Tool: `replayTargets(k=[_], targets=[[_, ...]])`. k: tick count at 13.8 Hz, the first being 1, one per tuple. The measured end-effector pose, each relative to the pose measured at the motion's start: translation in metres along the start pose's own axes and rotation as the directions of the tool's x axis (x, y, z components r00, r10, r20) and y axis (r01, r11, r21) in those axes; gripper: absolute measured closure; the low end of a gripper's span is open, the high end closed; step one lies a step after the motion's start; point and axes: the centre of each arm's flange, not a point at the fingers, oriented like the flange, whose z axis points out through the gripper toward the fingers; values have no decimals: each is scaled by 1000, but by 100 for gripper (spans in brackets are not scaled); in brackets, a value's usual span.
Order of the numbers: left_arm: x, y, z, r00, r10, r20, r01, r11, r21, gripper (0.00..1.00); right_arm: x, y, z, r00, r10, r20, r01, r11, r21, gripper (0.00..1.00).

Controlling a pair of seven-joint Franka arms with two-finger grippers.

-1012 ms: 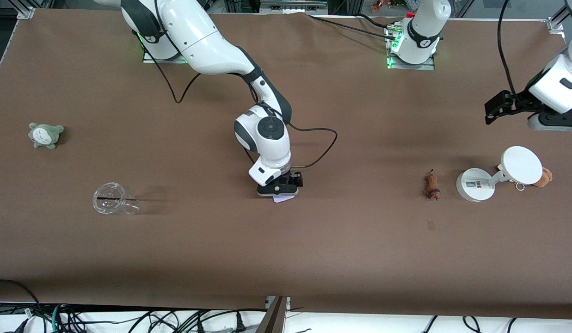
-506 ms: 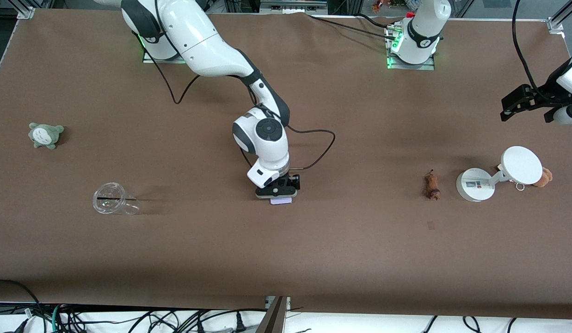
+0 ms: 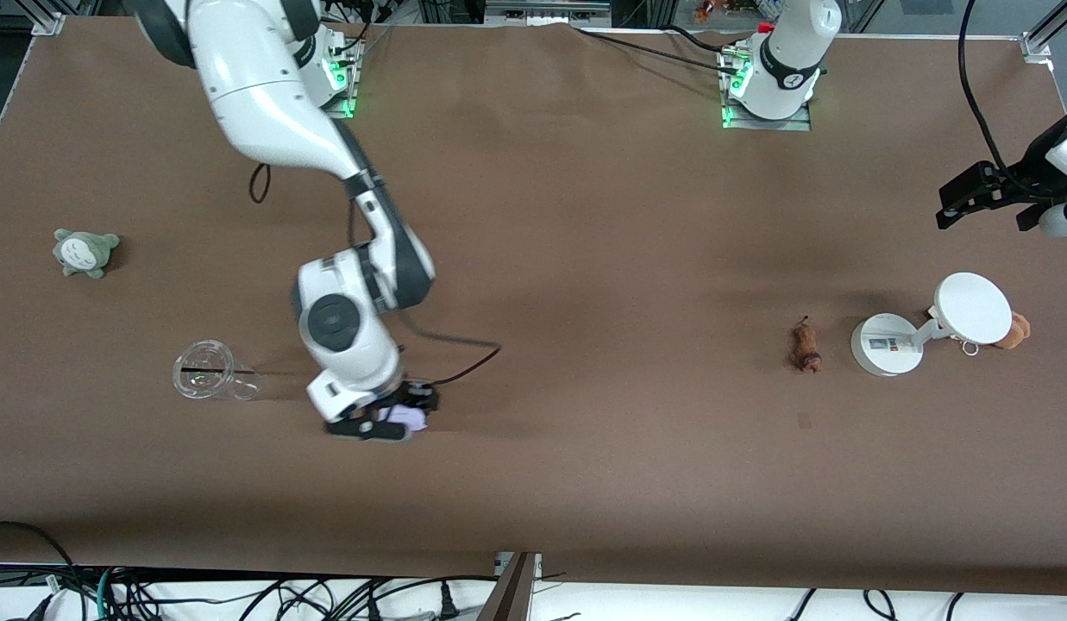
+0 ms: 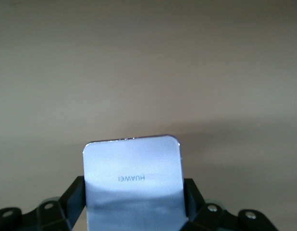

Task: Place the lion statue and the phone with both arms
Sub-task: 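Carry the phone with the right gripper toward the glass cup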

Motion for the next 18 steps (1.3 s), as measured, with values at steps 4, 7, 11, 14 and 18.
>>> replayTargets(k=[4,7,11,14,18], targets=[[11,5,-6,1000,9,-18,-9,1000,1,0,8,54,21,998,36,45,-35,999,-25,14],[20,3,12,1000,5,17,-5,1000,0,0,9,92,31,990,5,138,3,998,-57,14],[25,-8,20,999,-14,30,14,1000,1,0,17,139,33,982,-31,184,46,996,-80,14],[25,-7,2,1000,-14,6,14,1000,-4,0,14,154,40,978,-53,204,73,993,-95,14],[23,-1,-3,1000,-5,9,5,1000,-13,0,11,155,44,975,-56,214,78,992,-96,14]])
